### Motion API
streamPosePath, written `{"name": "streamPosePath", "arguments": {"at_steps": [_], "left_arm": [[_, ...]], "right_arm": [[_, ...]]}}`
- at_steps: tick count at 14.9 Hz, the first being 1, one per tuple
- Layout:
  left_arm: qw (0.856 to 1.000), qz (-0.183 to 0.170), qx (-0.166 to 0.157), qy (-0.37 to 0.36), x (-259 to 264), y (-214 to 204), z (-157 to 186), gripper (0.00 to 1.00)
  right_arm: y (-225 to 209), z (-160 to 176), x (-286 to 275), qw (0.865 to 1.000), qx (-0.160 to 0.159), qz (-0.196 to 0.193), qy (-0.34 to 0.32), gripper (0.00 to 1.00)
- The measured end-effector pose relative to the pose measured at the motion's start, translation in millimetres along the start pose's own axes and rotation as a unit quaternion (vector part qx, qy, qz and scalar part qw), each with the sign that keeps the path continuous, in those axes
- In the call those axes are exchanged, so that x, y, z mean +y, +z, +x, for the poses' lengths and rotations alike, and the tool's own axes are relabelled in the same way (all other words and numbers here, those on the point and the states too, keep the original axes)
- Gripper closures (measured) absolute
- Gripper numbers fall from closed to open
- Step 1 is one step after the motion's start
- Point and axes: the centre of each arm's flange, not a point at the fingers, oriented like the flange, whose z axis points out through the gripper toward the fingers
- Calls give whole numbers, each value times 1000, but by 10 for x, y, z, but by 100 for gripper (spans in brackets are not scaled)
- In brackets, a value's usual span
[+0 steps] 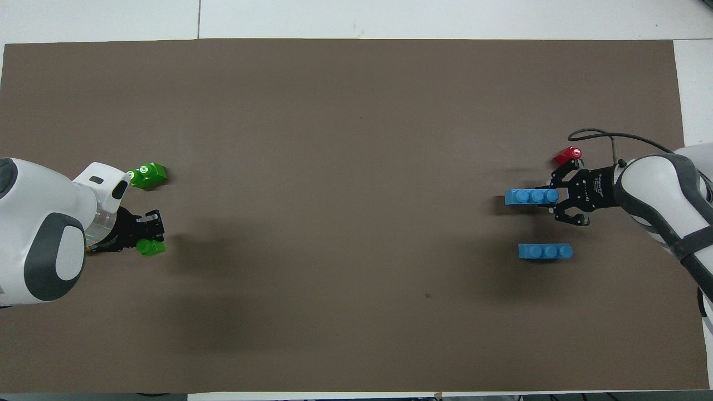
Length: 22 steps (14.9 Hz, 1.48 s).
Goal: Remove green block with left arm and hold with right
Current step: 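Set green down with the left gripper while the right gripper sets blue down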
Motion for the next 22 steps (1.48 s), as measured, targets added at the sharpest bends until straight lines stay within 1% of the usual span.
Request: {"name": "streamPosePath", "arguments": {"at_steps": [2, 5, 9, 12, 19, 20, 21, 22], "left_arm": [[1000, -1, 4, 13, -19, 141, -25, 65], [999, -1, -1, 32, -125, 268, 12, 65], [999, -4, 6, 35, -195, 339, 91, 65], [999, -4, 6, 42, -183, 421, 120, 65], [999, -3, 4, 48, -187, 498, 107, 64], [999, -3, 5, 48, -187, 502, 105, 60], [999, -3, 4, 49, -187, 505, 104, 60], [999, -3, 4, 49, -188, 507, 103, 54]], "right_arm": [[31, 82, 52, 1000, 1, -1, -4, 65], [24, 115, 60, 1000, 3, 2, -1, 65], [15, 112, 39, 1000, 9, 11, -2, 65], [26, 128, 25, 1000, 16, 19, -2, 65], [109, 154, 19, 1000, 18, 16, -1, 65], [102, 147, 9, 1000, 18, 17, -2, 60], [87, 138, -6, 1000, 18, 19, -3, 51], [65, 131, -24, 1000, 19, 21, -4, 39]]}}
